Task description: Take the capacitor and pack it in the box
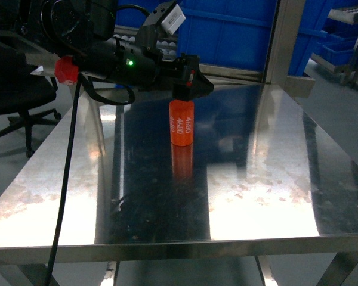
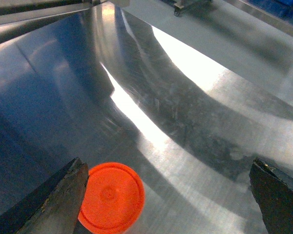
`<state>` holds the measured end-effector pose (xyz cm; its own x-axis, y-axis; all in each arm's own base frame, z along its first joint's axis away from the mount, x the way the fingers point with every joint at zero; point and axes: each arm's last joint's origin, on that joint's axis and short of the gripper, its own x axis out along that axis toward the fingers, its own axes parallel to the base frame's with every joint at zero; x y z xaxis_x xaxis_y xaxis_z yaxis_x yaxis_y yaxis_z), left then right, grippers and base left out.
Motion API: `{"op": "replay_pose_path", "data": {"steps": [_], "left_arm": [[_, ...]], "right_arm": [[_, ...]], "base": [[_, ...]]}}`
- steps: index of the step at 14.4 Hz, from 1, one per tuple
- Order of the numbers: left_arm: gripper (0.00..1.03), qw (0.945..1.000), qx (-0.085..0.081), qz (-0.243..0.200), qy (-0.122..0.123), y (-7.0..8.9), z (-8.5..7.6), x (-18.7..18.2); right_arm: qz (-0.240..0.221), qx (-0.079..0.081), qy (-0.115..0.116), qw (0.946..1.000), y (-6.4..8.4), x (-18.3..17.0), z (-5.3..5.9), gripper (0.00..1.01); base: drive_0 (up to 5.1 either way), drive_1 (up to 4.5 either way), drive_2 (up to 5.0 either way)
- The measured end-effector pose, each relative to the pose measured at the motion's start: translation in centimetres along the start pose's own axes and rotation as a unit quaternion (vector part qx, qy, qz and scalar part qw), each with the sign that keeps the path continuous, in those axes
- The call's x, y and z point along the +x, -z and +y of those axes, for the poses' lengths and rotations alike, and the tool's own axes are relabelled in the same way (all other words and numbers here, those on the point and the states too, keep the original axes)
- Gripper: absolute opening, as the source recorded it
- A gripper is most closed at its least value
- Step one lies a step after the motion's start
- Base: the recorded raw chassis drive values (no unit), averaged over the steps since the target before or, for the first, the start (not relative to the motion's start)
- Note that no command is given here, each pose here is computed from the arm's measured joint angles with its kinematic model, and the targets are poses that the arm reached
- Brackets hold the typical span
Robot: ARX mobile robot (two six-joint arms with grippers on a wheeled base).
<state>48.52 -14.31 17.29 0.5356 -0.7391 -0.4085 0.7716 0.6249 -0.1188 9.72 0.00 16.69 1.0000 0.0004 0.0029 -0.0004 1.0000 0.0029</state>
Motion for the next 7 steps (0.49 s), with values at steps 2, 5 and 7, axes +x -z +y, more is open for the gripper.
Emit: {"op": "replay_pose_path", "data": {"steps": [2,5,7], "left_arm": [[0.98,0.9997,0.010,0.014,-0.016,0.9,0.8,1.3],[0.98,0.9990,0.012,0.040,-0.019,3.2,1.4,3.1],[0.98,0.9983,0.017,0.049,-0.026,4.0,1.6,4.6]], "right_arm": [[0.000,0.000,0.000,1.0000,0.0,0.0,0.0,0.98],[0.000,0.000,0.000,1.0000,0.0,0.0,0.0,0.98],[0.000,0.000,0.000,1.0000,0.0,0.0,0.0,0.98]], "base": [[0.0,0.00,0.0],[0.0,0.00,0.0],[0.0,0.00,0.0]]}}
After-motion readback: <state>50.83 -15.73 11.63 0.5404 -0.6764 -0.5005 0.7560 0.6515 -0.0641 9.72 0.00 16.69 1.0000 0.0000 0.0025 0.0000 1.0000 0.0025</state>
